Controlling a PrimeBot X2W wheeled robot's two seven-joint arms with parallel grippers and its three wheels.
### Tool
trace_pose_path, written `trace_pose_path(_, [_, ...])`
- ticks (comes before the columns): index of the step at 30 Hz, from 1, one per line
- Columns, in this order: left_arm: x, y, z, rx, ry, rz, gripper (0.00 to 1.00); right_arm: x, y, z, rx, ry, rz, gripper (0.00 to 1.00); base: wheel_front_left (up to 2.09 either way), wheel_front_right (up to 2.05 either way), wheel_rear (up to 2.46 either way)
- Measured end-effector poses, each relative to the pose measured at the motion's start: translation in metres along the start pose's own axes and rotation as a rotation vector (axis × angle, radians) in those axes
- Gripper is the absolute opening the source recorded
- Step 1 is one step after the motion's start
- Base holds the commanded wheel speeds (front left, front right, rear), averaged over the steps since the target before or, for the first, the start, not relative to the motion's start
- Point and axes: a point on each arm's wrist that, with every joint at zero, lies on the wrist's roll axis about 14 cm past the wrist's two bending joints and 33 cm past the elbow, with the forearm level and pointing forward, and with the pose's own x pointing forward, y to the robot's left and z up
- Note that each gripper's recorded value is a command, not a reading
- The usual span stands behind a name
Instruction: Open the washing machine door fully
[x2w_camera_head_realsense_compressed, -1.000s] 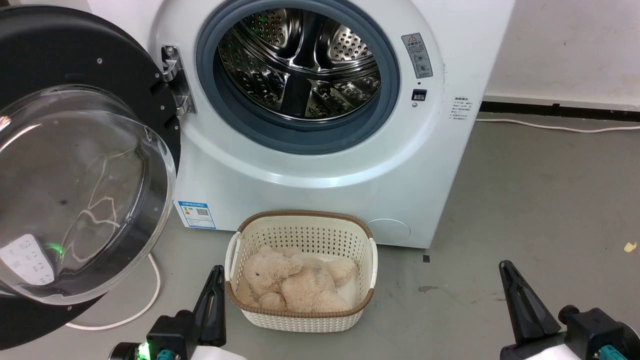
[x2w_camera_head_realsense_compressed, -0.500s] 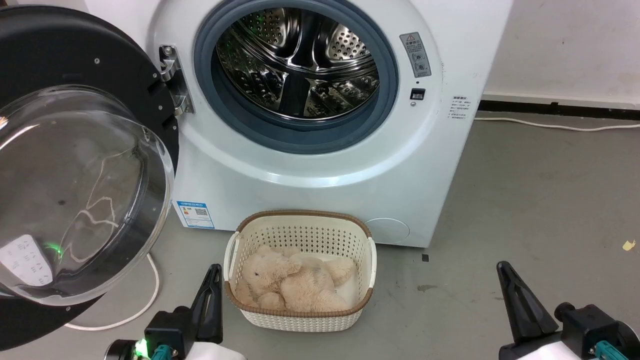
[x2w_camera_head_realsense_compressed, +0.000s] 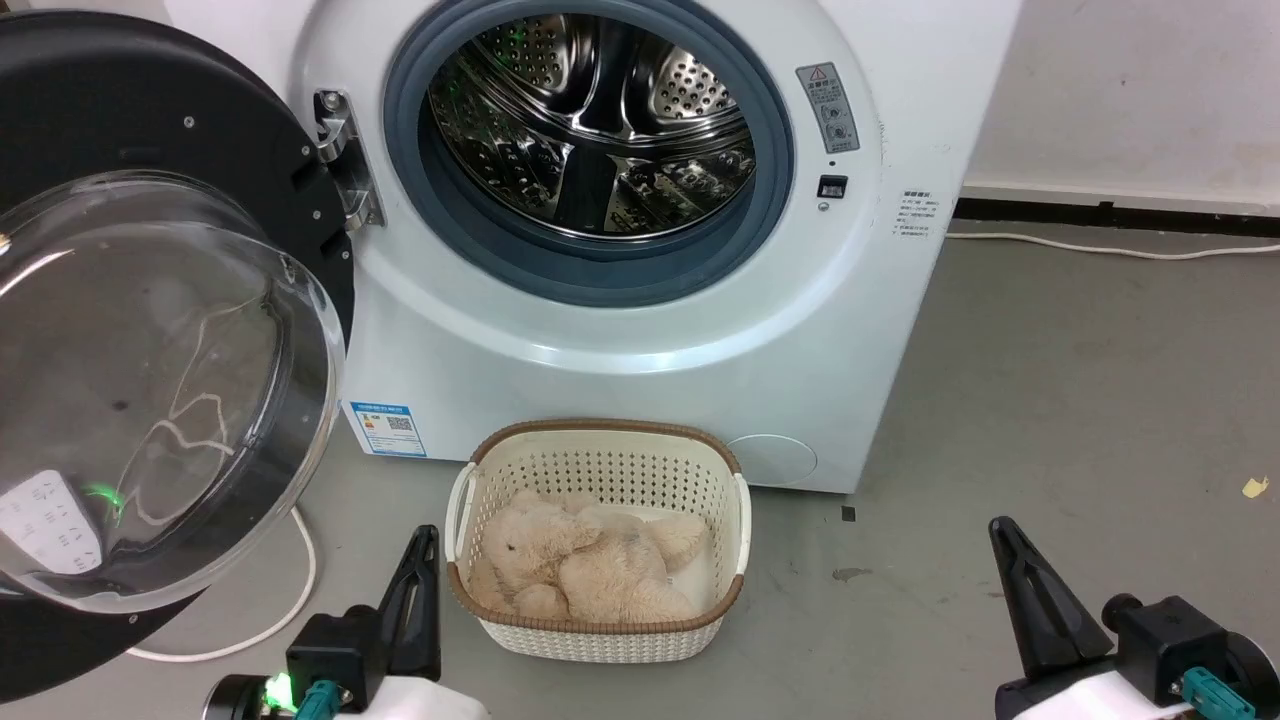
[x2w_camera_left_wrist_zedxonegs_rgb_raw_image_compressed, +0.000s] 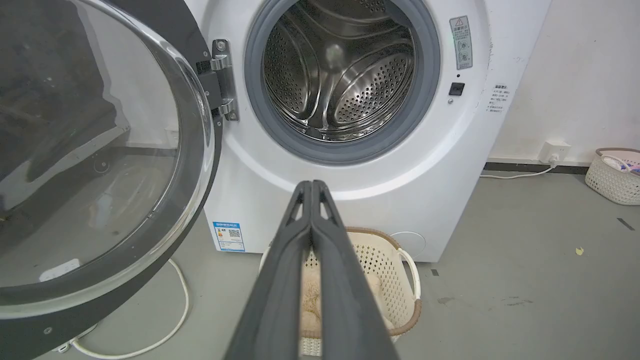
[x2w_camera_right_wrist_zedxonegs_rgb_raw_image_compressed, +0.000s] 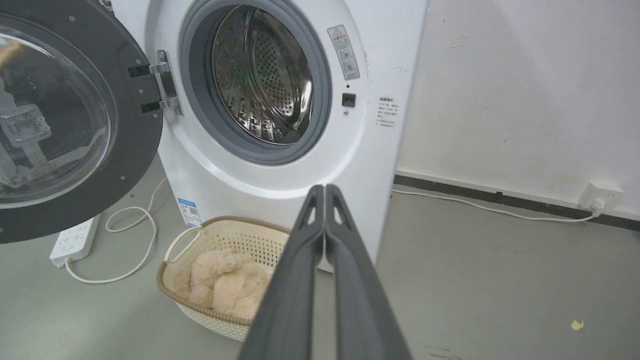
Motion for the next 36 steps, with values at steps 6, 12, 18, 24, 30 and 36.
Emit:
trace_pose_path(6, [0.001, 0.003, -0.001, 0.009, 0.009, 0.005, 0.0, 0.0, 0.0, -0.003, -0.001, 0.017, -0.001, 0.0, 0.0, 0.0, 0.0])
trace_pose_path(12, [0.004, 0.003, 0.001, 0.017, 0.01, 0.005, 0.0, 0.0, 0.0, -0.004, -0.008, 0.028, 0.0, 0.0, 0.0, 0.0, 0.0])
trace_pose_path(18, [0.006, 0.007, 0.001, 0.029, 0.021, 0.01, 0.0, 0.004, 0.0, -0.002, -0.012, 0.03, 0.001, 0.0, 0.0, 0.0, 0.0])
trace_pose_path(24, [0.007, 0.008, -0.001, 0.035, 0.036, 0.004, 0.0, 0.004, -0.001, -0.005, -0.018, 0.049, 0.0, 0.0, 0.0, 0.0, 0.0])
trace_pose_path(30, [0.008, 0.01, -0.002, 0.045, 0.043, 0.012, 0.0, 0.004, -0.001, -0.006, -0.02, 0.061, 0.0, 0.0, 0.0, 0.0, 0.0])
trace_pose_path(36, [0.008, 0.013, -0.003, 0.051, 0.054, 0.015, 0.0, 0.007, -0.001, -0.006, -0.027, 0.066, 0.0, 0.0, 0.0, 0.0, 0.0])
